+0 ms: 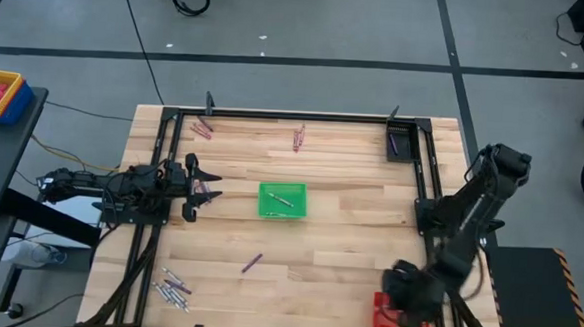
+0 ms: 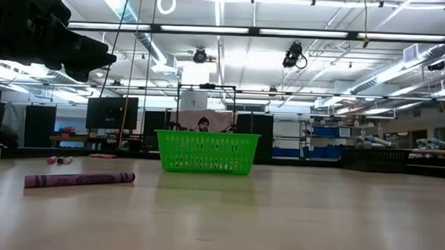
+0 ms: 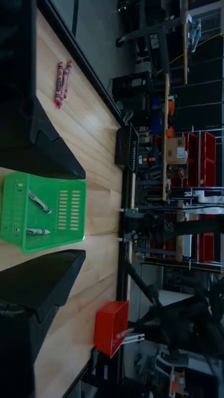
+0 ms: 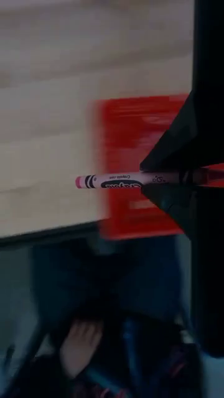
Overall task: Sort crayons
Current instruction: Put the pink crayon into the red basket, then put the violet crayon into the black basket
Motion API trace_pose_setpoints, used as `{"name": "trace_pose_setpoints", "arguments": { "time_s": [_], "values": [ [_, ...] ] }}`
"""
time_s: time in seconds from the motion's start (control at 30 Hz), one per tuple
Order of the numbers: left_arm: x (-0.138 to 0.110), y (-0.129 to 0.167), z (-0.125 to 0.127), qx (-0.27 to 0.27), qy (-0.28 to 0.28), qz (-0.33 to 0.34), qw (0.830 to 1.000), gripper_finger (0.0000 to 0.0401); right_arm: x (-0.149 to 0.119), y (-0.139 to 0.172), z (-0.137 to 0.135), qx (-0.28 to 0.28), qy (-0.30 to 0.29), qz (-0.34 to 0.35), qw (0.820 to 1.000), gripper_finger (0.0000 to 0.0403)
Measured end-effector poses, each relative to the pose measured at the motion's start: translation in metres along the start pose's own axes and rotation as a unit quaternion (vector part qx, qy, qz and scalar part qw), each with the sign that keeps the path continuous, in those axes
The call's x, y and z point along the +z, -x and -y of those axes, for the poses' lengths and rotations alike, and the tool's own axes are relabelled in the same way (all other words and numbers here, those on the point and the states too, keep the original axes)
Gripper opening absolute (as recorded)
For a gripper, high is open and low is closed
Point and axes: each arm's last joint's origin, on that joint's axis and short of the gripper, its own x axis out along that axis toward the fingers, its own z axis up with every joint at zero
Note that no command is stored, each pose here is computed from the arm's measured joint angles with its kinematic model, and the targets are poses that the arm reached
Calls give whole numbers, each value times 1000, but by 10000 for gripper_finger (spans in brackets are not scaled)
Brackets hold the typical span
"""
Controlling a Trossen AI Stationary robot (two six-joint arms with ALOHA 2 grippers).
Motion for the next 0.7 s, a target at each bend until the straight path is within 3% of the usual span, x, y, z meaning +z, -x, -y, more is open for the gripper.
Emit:
{"name": "trace_pose_setpoints", "arguments": {
  "time_s": [0.17, 0.37, 0.5, 0.63, 0.7],
  "values": [
    [0, 0, 0, 0, 0, 0, 1000, 208, -26, -8, -2, -23, -15, -67, 997, 35],
    [0, 0, 0, 0, 0, 0, 1000, 208, -26, -25, 1, -59, -17, -56, 997, 53],
    [0, 0, 0, 0, 0, 0, 1000, 208, -25, -38, 5, -73, -31, -126, 989, 81],
    [0, 0, 0, 0, 0, 0, 1000, 208, -15, -33, 5, -40, -53, -196, 978, 103],
    [0, 0, 0, 0, 0, 0, 1000, 208, -3, -23, 3, -5, -63, -176, 982, 108]
  ]
}}
